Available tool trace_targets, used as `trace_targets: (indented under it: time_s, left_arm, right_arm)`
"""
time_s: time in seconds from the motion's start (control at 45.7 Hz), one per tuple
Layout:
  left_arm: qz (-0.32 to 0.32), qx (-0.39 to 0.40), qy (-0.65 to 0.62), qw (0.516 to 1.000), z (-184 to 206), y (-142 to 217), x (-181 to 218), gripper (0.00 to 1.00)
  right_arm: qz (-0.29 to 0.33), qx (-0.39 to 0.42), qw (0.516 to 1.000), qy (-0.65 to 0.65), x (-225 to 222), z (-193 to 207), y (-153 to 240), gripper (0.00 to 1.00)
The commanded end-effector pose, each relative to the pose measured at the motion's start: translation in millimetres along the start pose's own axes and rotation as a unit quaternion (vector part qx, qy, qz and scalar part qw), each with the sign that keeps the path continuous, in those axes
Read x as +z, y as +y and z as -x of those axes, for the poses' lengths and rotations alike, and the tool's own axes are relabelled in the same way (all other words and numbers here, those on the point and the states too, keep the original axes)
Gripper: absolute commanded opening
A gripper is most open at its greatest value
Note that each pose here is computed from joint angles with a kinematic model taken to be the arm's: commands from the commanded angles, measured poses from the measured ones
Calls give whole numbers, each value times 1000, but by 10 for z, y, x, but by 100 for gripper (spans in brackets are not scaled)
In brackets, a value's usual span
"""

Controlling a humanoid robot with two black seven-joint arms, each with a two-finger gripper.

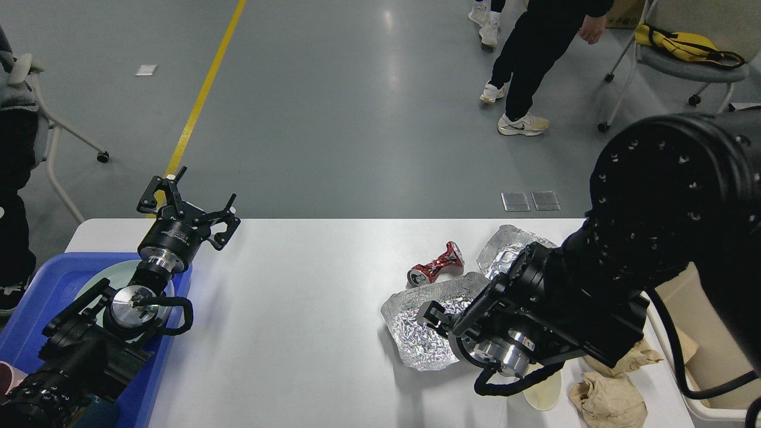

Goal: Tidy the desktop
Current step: 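Close the right gripper on the crumpled foil sheet nearest the robot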

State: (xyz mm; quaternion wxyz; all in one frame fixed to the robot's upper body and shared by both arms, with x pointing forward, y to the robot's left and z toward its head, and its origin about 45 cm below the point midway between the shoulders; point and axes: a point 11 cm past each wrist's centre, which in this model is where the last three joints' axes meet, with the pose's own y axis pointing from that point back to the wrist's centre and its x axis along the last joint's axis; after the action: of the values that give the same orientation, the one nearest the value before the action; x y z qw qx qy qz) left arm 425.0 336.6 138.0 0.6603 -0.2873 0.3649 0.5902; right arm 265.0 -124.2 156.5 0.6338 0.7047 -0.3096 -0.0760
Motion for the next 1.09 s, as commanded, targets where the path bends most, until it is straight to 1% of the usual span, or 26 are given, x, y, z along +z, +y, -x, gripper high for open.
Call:
trace_targets:
  time_s: [0.0, 0.066, 0.263, 0.482, 0.679, 0.788, 0.876, 0.898, 0.942, 0.963, 0.985, 1.073]
  left_arm:
    - [0, -2, 0, 1000, 5, 0, -5, 96]
    - [-1, -2, 0, 1000, 6, 0, -5, 96]
    - [1, -3, 0, 1000, 6, 1, 6, 96]
    - [0, -3, 1, 1000, 8, -1, -1, 96]
    - [0, -3, 1, 1000, 8, -1, -1, 96]
    - [0, -3, 1, 1000, 8, -1, -1, 96]
    - [1, -3, 2, 1000, 8, -1, -1, 96]
    - [1, -3, 1, 1000, 5, 1, 7, 96]
    - [1, -3, 0, 1000, 6, 1, 6, 96]
    - [1, -3, 2, 1000, 8, -1, -1, 96]
    - [0, -3, 1, 1000, 8, -1, -1, 96]
    - [0, -3, 1, 1000, 8, -1, -1, 96]
  right_arm:
    - [1, -15, 1000, 1, 9, 98, 21, 100]
    - [-2, -33, 999, -2, -10, 221, 28, 100]
    - [7, -32, 999, -15, 76, 303, -99, 100]
    - [2, 0, 999, -45, 85, 221, -360, 100]
    - [-9, 15, 998, -64, 63, 169, -566, 100]
    - [-4, 12, 998, -67, 149, 207, -678, 100]
    - [-2, 8, 998, -65, 199, 243, -717, 94]
    - [-2, 8, 998, -66, 203, 245, -727, 89]
    - [-3, 9, 998, -68, 204, 230, -742, 74]
    - [-4, 11, 998, -66, 209, 222, -752, 70]
    - [-2, 12, 998, -64, 225, 216, -768, 68]
    - [5, 11, 998, -56, 336, 262, -846, 67]
